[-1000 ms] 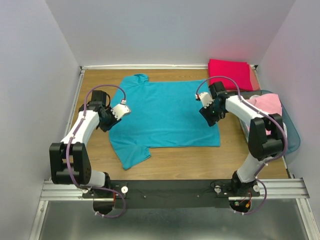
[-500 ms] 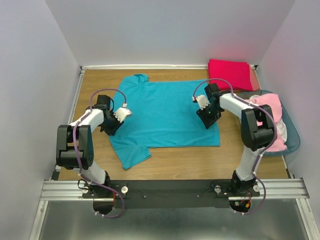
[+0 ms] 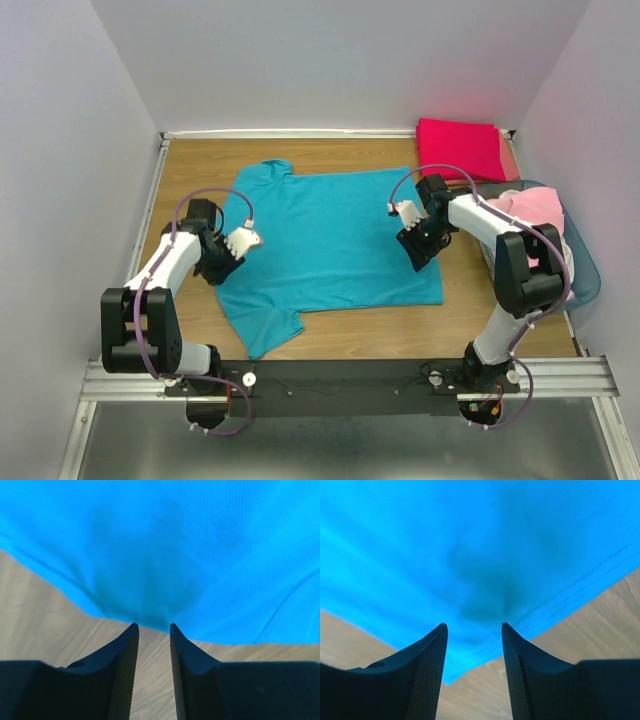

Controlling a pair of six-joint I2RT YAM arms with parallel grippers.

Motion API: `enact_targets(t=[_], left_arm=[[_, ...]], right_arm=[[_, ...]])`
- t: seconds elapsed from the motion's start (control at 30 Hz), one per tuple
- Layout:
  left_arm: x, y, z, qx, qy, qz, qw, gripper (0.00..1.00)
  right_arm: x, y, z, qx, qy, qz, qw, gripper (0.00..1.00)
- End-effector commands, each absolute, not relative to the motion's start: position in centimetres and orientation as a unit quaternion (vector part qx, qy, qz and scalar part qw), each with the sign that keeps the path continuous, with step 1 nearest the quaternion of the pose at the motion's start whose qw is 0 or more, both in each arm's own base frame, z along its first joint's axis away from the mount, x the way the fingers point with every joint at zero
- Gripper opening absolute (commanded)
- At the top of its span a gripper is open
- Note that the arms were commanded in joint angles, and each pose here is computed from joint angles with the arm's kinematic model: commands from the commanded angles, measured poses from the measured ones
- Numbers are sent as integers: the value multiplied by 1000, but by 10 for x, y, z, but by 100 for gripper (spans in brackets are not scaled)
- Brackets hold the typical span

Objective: Fold and stack the t-shirts
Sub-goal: Flatten out the tshirt, then grap the side of the flattened tshirt furthest away from the robot with both arms

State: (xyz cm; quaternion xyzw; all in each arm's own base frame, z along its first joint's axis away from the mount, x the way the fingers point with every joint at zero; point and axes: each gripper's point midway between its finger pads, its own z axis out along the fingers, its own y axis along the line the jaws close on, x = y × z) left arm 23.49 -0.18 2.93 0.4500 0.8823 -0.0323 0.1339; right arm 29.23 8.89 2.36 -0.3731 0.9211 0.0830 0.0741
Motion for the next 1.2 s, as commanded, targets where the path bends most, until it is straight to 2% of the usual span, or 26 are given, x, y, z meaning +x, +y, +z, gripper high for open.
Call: enact_targets(t=[0.0, 0.03, 0.1, 0.13, 0.17, 0.23, 0.27, 0.33, 0.37, 0.47, 0.5, 0.57, 0.77, 1.17], left_arm=[[281, -22, 103, 476, 848, -50, 226, 44], [313, -33, 137, 469, 836, -55, 279, 45], [348, -43, 157, 440, 839, -73, 312, 48], [382, -47, 195, 428, 824, -60, 365, 48], [403, -52, 190, 414, 830, -77, 365, 49], [437, -57, 204, 373, 839, -93, 385, 49], [469, -63, 214, 365, 831, -104, 406, 63], [500, -49, 220, 320, 838, -111, 428, 64], [526, -48, 221, 291, 840, -123, 440, 66], [568, -44, 225, 248, 839, -124, 468, 67], [580, -43, 198, 237, 850, -133, 452, 67], [598, -43, 173, 216, 858, -141, 444, 66], [613, -47, 115, 188, 869, -183, 420, 66], [625, -58, 51, 137, 876, -245, 392, 63]], right_arm=[[304, 104, 69, -372, 912, 124, 122, 56], [333, 106, 81, -361, 912, 121, 151, 56], [366, 109, 89, -334, 918, 121, 178, 56], [399, 109, 113, -322, 913, 116, 222, 56], [414, 109, 101, -304, 921, 119, 215, 56], [458, 108, 125, -291, 913, 102, 265, 56], [473, 108, 127, -282, 914, 97, 274, 56], [497, 104, 111, -270, 919, 85, 275, 56], [517, 105, 129, -263, 912, 79, 305, 56], [542, 108, 117, -256, 911, 77, 312, 55], [553, 113, 116, -255, 907, 86, 323, 55], [563, 119, 120, -251, 903, 100, 335, 55], [564, 135, 112, -254, 898, 141, 331, 55], [537, 131, 108, -256, 905, 144, 307, 55]])
